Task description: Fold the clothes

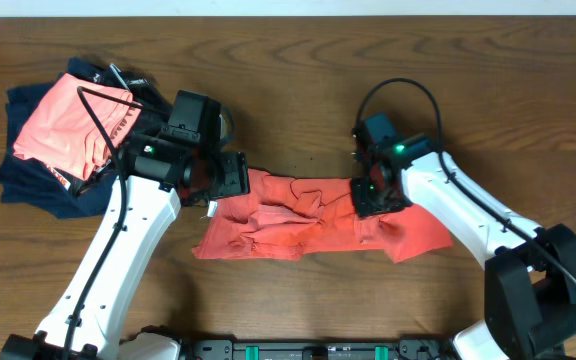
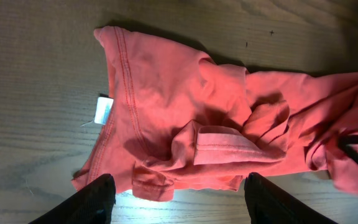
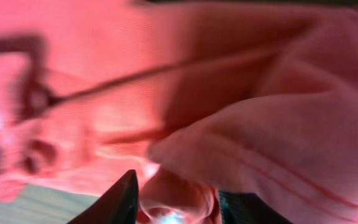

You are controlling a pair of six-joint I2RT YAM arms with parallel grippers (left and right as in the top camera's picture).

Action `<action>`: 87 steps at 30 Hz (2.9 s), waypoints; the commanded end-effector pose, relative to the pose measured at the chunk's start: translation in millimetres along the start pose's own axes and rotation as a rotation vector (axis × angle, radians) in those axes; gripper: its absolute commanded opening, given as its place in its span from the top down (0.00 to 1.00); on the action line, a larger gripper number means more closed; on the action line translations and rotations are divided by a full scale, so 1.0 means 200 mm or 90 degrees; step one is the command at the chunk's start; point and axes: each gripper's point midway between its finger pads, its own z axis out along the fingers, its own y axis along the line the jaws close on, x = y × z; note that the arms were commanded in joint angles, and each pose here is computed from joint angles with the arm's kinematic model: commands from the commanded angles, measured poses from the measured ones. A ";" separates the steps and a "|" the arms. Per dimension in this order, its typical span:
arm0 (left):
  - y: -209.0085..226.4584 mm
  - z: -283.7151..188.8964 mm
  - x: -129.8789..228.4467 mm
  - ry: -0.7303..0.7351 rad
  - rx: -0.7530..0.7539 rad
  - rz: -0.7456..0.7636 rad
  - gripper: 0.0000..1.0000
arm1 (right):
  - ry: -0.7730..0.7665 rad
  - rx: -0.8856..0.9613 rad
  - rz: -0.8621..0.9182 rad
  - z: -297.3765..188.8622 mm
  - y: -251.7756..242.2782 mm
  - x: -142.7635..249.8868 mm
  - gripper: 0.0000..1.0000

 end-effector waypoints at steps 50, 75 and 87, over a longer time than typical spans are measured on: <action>0.02 0.01 0.00 0.006 -0.013 -0.013 0.26 | -0.239 0.007 0.115 -0.04 -0.13 -0.48 0.99; 0.02 0.01 0.00 0.006 -0.013 -0.013 0.26 | -0.315 -0.289 0.038 -0.28 0.10 -0.66 0.99; 0.02 0.01 0.00 0.005 -0.013 -0.013 0.26 | -0.297 -0.267 0.029 -0.24 0.09 -0.62 0.98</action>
